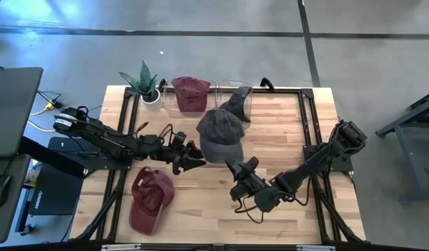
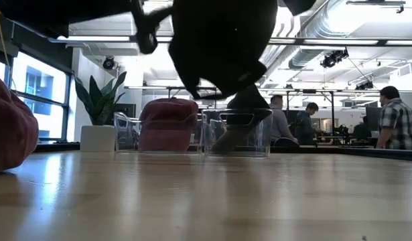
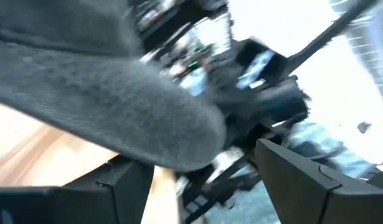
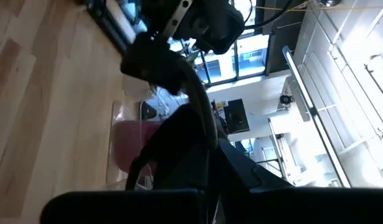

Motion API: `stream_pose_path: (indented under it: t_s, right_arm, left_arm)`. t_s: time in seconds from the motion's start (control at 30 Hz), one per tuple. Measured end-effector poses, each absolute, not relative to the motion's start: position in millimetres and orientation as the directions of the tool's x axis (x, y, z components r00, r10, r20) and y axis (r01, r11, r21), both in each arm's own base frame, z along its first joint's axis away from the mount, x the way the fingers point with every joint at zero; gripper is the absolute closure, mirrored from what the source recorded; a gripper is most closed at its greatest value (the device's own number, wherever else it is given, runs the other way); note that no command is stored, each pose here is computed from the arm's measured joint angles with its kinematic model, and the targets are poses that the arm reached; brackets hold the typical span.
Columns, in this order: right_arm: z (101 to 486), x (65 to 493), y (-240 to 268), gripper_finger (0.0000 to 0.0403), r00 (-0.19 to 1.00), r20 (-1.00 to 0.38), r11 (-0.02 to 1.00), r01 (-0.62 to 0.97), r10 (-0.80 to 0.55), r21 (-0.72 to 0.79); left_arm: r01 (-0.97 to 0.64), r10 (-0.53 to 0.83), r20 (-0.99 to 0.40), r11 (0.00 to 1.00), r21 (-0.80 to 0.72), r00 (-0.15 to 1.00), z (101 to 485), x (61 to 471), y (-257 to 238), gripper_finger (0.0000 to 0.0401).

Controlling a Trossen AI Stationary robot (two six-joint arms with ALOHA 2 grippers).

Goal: Pick & Place hat
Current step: Put the black cap into the right transparent bin

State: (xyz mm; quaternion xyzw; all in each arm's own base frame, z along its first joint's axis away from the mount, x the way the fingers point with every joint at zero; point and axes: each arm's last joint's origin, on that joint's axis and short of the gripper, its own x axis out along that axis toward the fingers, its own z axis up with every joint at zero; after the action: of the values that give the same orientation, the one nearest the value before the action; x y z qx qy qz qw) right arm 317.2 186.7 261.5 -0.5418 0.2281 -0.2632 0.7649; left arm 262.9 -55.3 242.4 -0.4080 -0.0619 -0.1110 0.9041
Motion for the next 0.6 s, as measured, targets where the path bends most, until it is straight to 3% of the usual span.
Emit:
stream_pose_path:
  t_s: [0.2, 0.37, 0.6]
  right_arm:
    - [263.2, 320.5, 186.1, 0.0395, 0.79, -0.066, 0.301, 0.154, -0.61, -0.941]
    - [263.6, 322.4, 183.5, 0.039, 0.789, -0.065, 0.307, 0.161, -0.611, -0.938]
    - [263.6, 322.7, 183.7, 0.039, 0.798, -0.068, 0.314, 0.157, -0.599, -0.936]
  left_arm:
    - [0.222, -0.135, 0.177, 0.659, -0.718, 0.975, 233.4, 270.3, -50.6, 0.0132]
    - [0.263, -0.127, 0.243, 0.678, -0.686, 0.962, 235.4, 272.0, -50.4, 0.0135]
    - [0.266, -0.121, 0.259, 0.711, -0.651, 0.958, 236.9, 271.7, -50.2, 0.0199]
